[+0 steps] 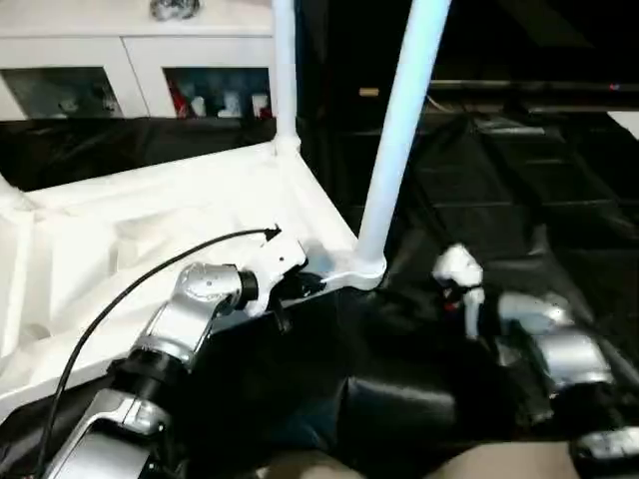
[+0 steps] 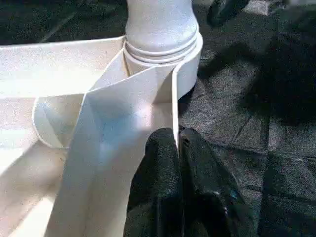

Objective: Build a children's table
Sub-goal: Rotate leg to tighten

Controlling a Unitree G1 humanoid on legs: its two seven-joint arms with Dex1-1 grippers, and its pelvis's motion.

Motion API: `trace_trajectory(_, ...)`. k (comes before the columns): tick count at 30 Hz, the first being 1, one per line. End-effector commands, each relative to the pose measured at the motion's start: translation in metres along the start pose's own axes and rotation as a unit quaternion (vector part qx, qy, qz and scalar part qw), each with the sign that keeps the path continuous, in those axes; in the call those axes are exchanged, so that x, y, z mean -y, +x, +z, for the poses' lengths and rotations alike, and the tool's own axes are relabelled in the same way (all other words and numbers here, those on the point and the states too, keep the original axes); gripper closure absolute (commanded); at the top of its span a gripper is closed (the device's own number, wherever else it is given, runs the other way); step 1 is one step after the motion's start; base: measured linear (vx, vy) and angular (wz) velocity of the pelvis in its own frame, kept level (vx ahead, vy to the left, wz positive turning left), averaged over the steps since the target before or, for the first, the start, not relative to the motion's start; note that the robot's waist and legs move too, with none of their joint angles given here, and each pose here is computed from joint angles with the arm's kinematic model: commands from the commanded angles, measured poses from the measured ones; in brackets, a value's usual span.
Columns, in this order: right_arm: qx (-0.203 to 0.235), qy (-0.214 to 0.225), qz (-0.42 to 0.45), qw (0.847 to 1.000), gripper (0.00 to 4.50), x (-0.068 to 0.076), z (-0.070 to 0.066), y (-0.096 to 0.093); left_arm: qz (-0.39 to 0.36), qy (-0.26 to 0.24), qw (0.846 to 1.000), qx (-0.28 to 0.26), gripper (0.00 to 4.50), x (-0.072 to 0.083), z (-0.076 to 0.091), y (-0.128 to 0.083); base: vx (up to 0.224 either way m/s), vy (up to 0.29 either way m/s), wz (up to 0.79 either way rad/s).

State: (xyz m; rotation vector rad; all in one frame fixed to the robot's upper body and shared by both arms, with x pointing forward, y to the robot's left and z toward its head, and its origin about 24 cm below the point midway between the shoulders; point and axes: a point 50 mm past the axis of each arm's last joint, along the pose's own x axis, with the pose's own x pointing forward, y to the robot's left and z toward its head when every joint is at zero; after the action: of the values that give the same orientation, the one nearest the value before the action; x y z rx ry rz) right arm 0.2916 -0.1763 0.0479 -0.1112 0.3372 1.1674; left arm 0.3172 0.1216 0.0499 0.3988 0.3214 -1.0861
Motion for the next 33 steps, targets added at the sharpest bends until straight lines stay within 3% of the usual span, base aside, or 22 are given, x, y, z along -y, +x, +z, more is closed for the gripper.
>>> trace_trajectory(1,0.007,0.001,0.019,1.000,0.08,-0.005,0.003,0.001,0.022,0.020,0.999,0.031,4.50,-0.004,0.011,-0.002,0.000,0.000,0.00)
trace_trajectory(4,0.022,-0.002,0.017,1.000,0.08,-0.007,0.008,0.010,0.020,0.004,0.999,0.043,4.50,-0.004,0.014,-0.005,0.000,0.000,0.00)
trace_trajectory(6,0.033,-0.001,0.016,0.999,0.00,-0.008,0.011,0.016,0.016,-0.018,0.999,0.047,4.06,-0.003,0.015,-0.008,0.000,0.000,0.00)
trace_trajectory(10,0.042,0.002,0.025,0.999,0.00,-0.014,0.016,0.026,0.033,-0.030,0.998,0.046,3.84,-0.005,0.014,-0.019,0.000,0.000,0.00)
trace_trajectory(15,0.062,0.013,-0.001,0.998,0.00,-0.014,0.021,0.051,0.024,-0.075,0.997,0.018,3.44,-0.005,0.004,-0.060,0.000,0.000,0.00)
trace_trajectory(18,0.066,0.016,-0.002,0.998,0.00,-0.015,0.023,0.058,0.001,-0.088,0.996,0.003,3.14,-0.001,0.000,-0.073,0.000,0.000,0.00)
trace_trajectory(19,0.073,0.019,-0.005,0.997,0.00,-0.016,0.026,0.068,-0.035,-0.103,0.994,-0.015,3.11,0.008,-0.005,-0.089,0.000,0.000,0.00)
trace_trajectory(21,0.086,0.029,-0.027,0.995,0.00,-0.015,0.031,0.081,-0.060,-0.117,0.991,-0.033,2.93,0.017,-0.008,-0.103,0.000,0.000,0.00)
trace_trajectory(24,0.092,0.037,-0.055,0.994,0.00,-0.012,0.034,0.088,-0.060,-0.119,0.990,-0.042,2.67,0.021,-0.010,-0.106,0.000,0.000,0.00)
trace_trajectory(28,0.104,0.079,-0.139,0.982,0.00,-0.005,0.037,0.106,0.001,-0.112,0.990,-0.084,2.31,0.021,-0.022,-0.106,0.000,0.000,0.00)
trace_trajectory(33,0.136,0.162,-0.255,0.943,0.00,0.008,0.035,0.115,0.013,-0.130,0.984,-0.119,1.83,0.028,-0.028,-0.112,0.000,0.000,0.00)
